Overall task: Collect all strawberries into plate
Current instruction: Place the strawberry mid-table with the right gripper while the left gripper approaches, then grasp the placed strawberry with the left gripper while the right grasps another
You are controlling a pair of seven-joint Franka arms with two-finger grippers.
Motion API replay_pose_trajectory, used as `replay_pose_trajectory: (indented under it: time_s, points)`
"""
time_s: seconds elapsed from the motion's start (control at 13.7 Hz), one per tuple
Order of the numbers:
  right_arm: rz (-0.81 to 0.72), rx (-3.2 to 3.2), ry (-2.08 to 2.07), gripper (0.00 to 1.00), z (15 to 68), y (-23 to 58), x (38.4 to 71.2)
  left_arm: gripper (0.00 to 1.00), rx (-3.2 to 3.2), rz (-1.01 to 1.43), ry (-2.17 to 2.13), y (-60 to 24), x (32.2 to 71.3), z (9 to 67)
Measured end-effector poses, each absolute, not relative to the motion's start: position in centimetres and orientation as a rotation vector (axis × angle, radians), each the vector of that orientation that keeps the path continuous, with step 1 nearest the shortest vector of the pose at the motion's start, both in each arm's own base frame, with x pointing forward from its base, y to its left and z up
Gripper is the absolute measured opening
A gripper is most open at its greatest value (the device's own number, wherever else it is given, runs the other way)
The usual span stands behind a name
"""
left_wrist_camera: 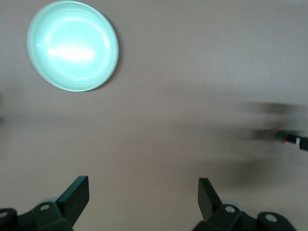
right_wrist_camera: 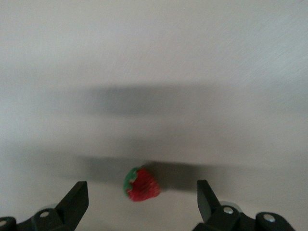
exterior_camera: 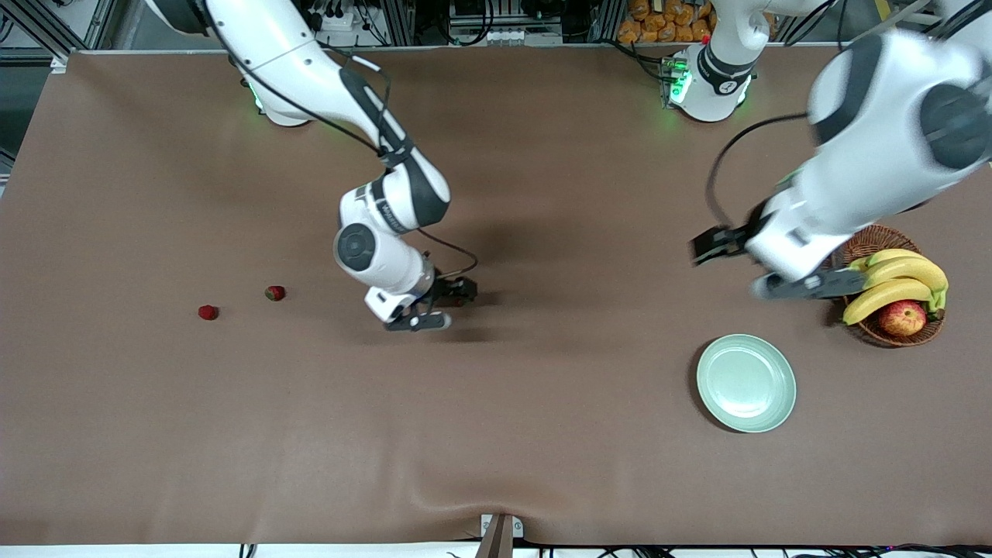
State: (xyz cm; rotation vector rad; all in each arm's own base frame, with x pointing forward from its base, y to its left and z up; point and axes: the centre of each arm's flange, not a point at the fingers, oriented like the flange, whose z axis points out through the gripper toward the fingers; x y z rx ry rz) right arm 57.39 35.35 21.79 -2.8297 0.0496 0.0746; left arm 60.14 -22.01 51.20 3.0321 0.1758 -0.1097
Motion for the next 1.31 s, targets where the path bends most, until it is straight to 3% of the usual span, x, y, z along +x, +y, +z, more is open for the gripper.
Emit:
replay_pose_trajectory:
  time_s: [0.22, 0.51, 0.8, 1.31]
  points:
    - [0.181, -2.849, 0.088, 1.0, 24.5, 26.5, 60.9, 1.0, 2.999, -0.075, 0.352, -30.8, 61.1, 46.0]
    - [0.204, -2.922, 0.047, 1.0, 27.5, 12.4, 63.8, 1.0, 2.922, 0.003, 0.506, -39.4, 60.7, 38.4]
    - [0.25, -2.992, 0.007, 1.0, 26.7, 4.7, 62.5, 1.0, 2.831, 0.086, 0.544, -47.8, 57.8, 31.4]
    - [0.342, -3.017, 0.031, 1.0, 19.8, 1.8, 57.5, 1.0, 2.88, 0.214, 0.341, -56.1, 51.6, 23.4]
